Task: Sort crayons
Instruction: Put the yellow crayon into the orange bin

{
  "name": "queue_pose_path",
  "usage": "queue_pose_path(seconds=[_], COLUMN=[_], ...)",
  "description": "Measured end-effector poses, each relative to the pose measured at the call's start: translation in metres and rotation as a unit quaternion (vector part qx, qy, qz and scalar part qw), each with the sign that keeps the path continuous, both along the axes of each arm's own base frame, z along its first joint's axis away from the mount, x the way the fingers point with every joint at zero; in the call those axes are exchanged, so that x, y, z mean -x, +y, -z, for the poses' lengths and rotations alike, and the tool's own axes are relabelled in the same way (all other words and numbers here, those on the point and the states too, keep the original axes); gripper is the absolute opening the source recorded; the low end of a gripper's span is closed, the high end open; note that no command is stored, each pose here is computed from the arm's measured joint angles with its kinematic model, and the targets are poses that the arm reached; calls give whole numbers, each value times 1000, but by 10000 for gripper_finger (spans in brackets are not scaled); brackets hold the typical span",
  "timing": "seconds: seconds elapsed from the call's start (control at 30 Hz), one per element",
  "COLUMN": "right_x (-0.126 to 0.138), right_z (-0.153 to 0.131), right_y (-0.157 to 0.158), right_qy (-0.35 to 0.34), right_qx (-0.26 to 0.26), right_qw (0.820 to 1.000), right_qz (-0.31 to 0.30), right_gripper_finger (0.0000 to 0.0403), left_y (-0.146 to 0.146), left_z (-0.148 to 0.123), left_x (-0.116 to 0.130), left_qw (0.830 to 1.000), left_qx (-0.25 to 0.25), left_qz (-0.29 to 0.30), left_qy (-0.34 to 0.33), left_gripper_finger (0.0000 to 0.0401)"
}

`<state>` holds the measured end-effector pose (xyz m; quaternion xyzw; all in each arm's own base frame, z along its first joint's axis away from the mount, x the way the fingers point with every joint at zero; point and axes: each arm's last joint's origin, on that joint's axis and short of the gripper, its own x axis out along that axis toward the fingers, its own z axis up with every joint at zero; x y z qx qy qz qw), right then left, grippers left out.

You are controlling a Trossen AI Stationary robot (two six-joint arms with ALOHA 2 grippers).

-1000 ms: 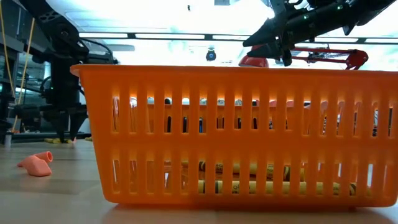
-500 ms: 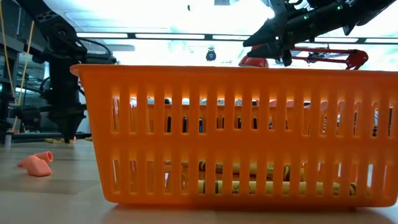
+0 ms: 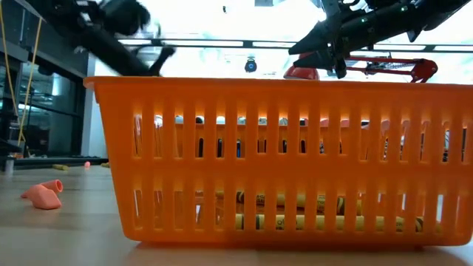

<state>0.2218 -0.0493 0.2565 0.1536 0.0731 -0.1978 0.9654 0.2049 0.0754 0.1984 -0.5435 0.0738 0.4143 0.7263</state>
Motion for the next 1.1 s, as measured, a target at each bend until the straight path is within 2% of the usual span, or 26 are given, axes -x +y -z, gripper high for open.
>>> queue_pose_path(seconds=[0.07, 0.1, 0.17, 0.23, 0.3, 0.37, 0.47, 0.6, 0.73, 0.97, 1.1], right_x=[0, 0, -1, -2, -3, -3, -3, -3, -6, -43, -68], right_z=[-1, -2, -6, -12, -19, -27, -33, -34, -35, -52, -63], right_y=[0, 0, 0, 1, 3, 4, 6, 7, 8, 11, 3], right_qy=[-6, -11, -31, -66, -107, -145, -180, -188, -184, -140, -122], right_qx=[1, 2, 0, -7, -10, -6, -14, -33, -46, 30, 47], right_qw=[1000, 1000, 1000, 997, 993, 986, 977, 975, 974, 979, 982], right_qz=[0, 0, -5, -24, -51, -85, -115, -116, -122, -144, -136], right_gripper_finger=[185, 185, 185, 185, 185, 185, 185, 185, 185, 185, 185], left_y=[-4, -7, -12, -17, -21, -24, -27, -28, -28, -28, -29], left_z=[-20, -31, -50, -68, -85, -97, -109, -110, -110, -101, -94], left_x=[-13, -18, -23, -24, -26, -30, -36, -40, -40, -47, -54], left_qw=[991, 980, 945, 896, 860, 844, 830, 826, 821, 809, 804], left_qx=[-98, -150, -256, -352, -408, -429, -445, -450, -459, -474, -477], left_qz=[58, 87, 146, 192, 217, 239, 281, 318, 324, 341, 351], left_qy=[-66, -97, -144, -189, -216, -217, -185, -116, -100, -67, -53], left_gripper_finger=[1, 1, 1, 1, 1, 1, 1, 1, 1, 1, 1])
